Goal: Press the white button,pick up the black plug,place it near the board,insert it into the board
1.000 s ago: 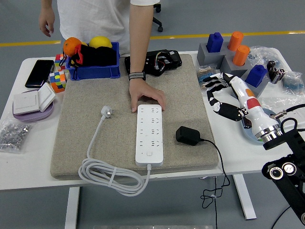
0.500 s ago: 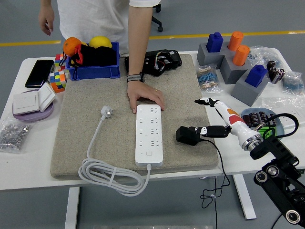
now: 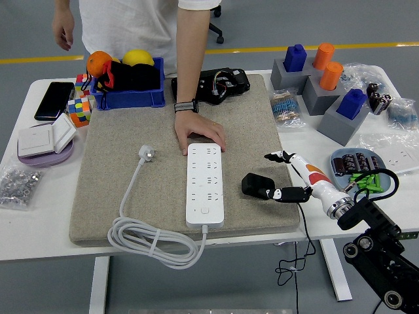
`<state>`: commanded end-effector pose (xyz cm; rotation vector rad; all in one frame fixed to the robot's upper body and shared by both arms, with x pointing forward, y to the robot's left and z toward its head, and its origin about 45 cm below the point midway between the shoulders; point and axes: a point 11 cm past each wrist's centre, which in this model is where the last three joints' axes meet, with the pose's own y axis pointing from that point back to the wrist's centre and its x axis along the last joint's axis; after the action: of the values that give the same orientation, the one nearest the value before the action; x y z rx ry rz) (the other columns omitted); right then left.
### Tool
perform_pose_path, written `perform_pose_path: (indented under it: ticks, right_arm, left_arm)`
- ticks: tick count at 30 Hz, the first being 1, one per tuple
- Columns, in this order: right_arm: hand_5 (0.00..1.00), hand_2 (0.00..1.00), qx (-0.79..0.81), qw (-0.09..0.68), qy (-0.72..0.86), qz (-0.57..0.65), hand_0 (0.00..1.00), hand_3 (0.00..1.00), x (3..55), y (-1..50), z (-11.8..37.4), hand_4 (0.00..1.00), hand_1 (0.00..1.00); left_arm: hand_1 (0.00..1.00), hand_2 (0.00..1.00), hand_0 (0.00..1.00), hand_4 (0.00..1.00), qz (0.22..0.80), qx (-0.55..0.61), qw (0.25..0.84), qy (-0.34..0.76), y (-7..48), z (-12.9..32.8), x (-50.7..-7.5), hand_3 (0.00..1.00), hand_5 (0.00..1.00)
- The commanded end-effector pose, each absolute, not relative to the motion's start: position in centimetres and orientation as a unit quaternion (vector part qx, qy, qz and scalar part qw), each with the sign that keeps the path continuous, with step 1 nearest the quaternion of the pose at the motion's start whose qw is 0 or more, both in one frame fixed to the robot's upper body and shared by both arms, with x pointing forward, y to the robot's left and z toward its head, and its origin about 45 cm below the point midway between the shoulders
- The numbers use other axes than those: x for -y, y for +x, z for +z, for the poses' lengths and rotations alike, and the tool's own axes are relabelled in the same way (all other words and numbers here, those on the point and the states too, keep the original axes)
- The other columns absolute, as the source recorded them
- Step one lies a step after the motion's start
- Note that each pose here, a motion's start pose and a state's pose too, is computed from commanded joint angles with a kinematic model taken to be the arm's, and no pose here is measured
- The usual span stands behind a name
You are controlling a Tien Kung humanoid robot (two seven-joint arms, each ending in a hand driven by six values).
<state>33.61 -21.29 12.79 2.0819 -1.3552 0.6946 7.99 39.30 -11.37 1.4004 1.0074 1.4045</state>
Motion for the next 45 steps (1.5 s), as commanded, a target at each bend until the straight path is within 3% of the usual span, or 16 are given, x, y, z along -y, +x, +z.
perform_pose_path:
  ticks: [10, 21, 22, 27, 28, 33, 34, 39, 40, 45]
  right_arm:
    - [0.19, 0.696, 0.499, 0.269, 0.783, 0.257, 0.724, 0.657, 20.5, 33.4, 11.9, 0.919, 0.705]
    - [0.18, 0.693, 0.491, 0.266, 0.79, 0.255, 0.722, 0.656, 19.7, 33.3, 11.3, 0.915, 0.7]
    - [0.16, 0.668, 0.49, 0.266, 0.79, 0.255, 0.658, 0.64, 19.6, 33.3, 11.3, 0.886, 0.657]
    - [0.16, 0.668, 0.489, 0.263, 0.792, 0.254, 0.658, 0.64, 19.4, 33.3, 11.1, 0.886, 0.657]
    - [0.128, 0.614, 0.488, 0.263, 0.792, 0.253, 0.577, 0.63, 19.4, 33.3, 11.1, 0.855, 0.586]
    - [0.128, 0.614, 0.488, 0.263, 0.793, 0.253, 0.577, 0.63, 19.4, 33.3, 11.0, 0.855, 0.586]
    - [0.078, 0.571, 0.489, 0.261, 0.793, 0.254, 0.505, 0.62, 19.4, 33.3, 11.0, 0.807, 0.517]
    - [0.078, 0.571, 0.491, 0.254, 0.793, 0.258, 0.505, 0.62, 19.3, 33.3, 11.3, 0.807, 0.517]
    - [0.004, 0.498, 0.491, 0.253, 0.793, 0.258, 0.443, 0.604, 19.3, 33.3, 11.2, 0.748, 0.435]
    - [0.004, 0.498, 0.489, 0.254, 0.793, 0.259, 0.443, 0.604, 19.3, 33.1, 11.1, 0.748, 0.435]
  left_arm:
    - [0.495, 0.502, 0.467, 0.559, 0.567, -0.405, 0.443, 0.564, 8.1, -11.3, -39.3, 0.574, 0.279]
    - [0.495, 0.502, 0.467, 0.559, 0.566, -0.405, 0.443, 0.565, 8.0, -11.3, -39.3, 0.574, 0.281]
    - [0.495, 0.501, 0.465, 0.559, 0.566, -0.404, 0.443, 0.566, 8.0, -11.3, -39.4, 0.573, 0.28]
    - [0.495, 0.501, 0.465, 0.559, 0.565, -0.404, 0.444, 0.567, 8.0, -11.3, -39.4, 0.573, 0.28]
    - [0.495, 0.501, 0.467, 0.559, 0.565, -0.404, 0.444, 0.566, 8.1, -11.3, -39.4, 0.573, 0.279]
    - [0.495, 0.501, 0.467, 0.559, 0.564, -0.403, 0.444, 0.567, 8.1, -11.3, -39.4, 0.573, 0.279]
    - [0.495, 0.501, 0.469, 0.56, 0.564, -0.402, 0.445, 0.568, 8.1, -11.3, -39.5, 0.573, 0.278]
    - [0.495, 0.501, 0.469, 0.56, 0.563, -0.402, 0.445, 0.569, 8.1, -11.3, -39.5, 0.573, 0.278]
    - [0.495, 0.501, 0.471, 0.56, 0.563, -0.402, 0.445, 0.569, 8.0, -11.3, -39.5, 0.573, 0.278]
    - [0.495, 0.501, 0.471, 0.56, 0.561, -0.402, 0.445, 0.57, 7.9, -11.3, -39.5, 0.573, 0.278]
